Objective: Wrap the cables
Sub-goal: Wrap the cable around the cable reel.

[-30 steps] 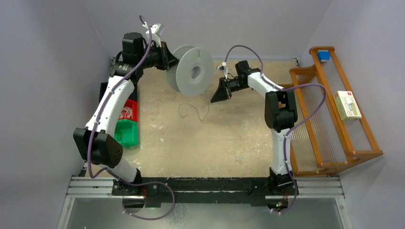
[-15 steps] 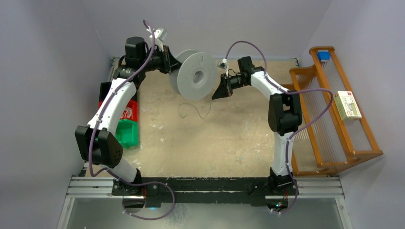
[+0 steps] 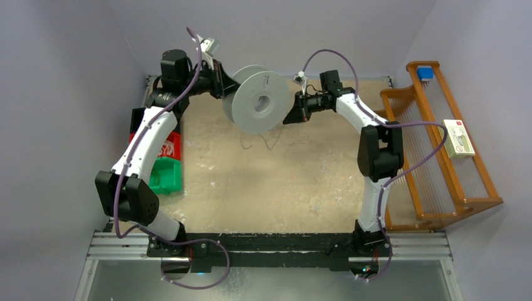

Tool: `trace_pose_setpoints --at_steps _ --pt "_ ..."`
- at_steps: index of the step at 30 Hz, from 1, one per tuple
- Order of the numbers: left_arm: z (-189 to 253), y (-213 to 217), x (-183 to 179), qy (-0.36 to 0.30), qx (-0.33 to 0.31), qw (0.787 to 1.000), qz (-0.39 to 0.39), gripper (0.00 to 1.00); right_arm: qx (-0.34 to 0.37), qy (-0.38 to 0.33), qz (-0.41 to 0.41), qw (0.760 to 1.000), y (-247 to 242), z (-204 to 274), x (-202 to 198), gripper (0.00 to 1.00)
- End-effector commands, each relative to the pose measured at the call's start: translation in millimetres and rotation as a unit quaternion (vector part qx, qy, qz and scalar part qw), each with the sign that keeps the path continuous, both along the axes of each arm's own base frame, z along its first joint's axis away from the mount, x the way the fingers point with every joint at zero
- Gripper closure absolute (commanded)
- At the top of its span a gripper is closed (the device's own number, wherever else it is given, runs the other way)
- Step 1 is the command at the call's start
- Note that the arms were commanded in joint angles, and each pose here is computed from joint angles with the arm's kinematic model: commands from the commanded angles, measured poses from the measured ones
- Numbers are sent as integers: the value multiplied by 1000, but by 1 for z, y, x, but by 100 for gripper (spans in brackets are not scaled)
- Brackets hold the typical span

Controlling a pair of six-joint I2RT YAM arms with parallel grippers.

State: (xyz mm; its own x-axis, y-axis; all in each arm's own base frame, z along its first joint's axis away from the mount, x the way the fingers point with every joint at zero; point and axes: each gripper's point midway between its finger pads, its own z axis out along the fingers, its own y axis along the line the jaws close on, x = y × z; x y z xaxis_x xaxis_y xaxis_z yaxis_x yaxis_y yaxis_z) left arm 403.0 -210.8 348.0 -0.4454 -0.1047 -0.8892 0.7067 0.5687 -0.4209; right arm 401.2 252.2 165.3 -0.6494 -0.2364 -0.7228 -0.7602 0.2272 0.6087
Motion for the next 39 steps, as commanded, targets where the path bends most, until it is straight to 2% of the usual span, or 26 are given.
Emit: trace_pose_setpoints --at_steps 1,6,15,21,28,35,39 --pt "36 -4 -18 -76 -15 996 -42 100 2 -15 -45 999 -21 22 14 100" --pt "31 -4 -15 -73 -11 996 -41 100 21 -20 -41 999 -30 38 10 100" --pt "27 -1 -12 -69 -7 997 -24 100 52 -62 29 996 -29 62 -13 100" --pt "23 4 -8 -72 15 997 -13 100 39 -46 1 998 -30 67 -6 100" --pt "17 8 0 -93 90 992 -3 100 52 -35 32 997 -30 89 -16 95" --pt "5 2 14 -115 174 977 40 100 124 -31 70 989 -24 121 -30 94" --pt "5 4 22 -123 198 969 77 100 161 -33 87 983 -22 139 -38 93"
